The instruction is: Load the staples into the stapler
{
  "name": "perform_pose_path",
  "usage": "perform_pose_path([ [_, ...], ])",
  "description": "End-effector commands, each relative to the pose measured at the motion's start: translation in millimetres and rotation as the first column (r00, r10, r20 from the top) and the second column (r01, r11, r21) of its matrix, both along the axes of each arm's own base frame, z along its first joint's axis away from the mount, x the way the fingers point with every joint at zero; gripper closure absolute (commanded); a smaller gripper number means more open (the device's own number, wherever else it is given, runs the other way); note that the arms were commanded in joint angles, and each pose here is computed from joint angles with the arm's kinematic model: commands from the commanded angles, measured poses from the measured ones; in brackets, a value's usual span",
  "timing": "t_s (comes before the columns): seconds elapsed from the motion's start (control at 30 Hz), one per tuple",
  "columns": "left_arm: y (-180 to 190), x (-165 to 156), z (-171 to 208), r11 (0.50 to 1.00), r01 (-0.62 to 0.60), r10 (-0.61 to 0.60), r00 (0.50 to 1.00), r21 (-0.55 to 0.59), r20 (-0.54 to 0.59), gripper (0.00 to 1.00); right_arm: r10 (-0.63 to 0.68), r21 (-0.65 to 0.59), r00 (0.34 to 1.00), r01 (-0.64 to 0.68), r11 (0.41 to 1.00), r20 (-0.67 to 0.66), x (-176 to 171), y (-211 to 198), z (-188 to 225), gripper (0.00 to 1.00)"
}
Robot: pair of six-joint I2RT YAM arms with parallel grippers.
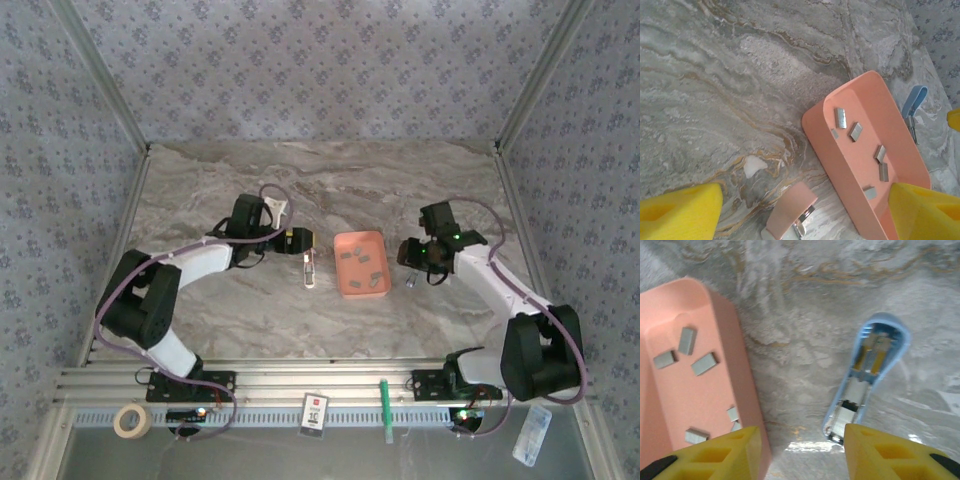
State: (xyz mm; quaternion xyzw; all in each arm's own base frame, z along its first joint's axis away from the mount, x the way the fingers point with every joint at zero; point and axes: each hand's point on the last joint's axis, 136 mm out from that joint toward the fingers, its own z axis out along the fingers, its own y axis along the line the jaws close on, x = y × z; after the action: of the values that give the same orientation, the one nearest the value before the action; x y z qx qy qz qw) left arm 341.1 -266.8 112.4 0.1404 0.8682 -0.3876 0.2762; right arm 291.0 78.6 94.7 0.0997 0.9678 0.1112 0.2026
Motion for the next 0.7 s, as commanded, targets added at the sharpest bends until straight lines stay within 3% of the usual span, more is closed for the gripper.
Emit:
perform_pose_path([
  [0.0, -15, 9, 27, 0.998, 0.053, -0.051, 0.996, -0.026, 0.074, 0.13, -0.076, 0.005, 0.997, 0.076, 0.997, -0.006, -1, -22, 9, 0.46],
  [0.2, -20, 16, 34, 0.998, 0.059, -0.056, 0.994, -0.026, 0.089, 0.13, -0.110, 0.056, 0.994, 0.108, 0.993, 0.027, 23, -40, 6, 0.44],
  [0.67, -48, 18, 49, 0.986, 0.158, -0.151, 0.982, -0.050, 0.110, 0.14, -0.015, 0.183, 1.000, 0.011, 0.983, 0.023, 61, -34, -24, 0.43],
])
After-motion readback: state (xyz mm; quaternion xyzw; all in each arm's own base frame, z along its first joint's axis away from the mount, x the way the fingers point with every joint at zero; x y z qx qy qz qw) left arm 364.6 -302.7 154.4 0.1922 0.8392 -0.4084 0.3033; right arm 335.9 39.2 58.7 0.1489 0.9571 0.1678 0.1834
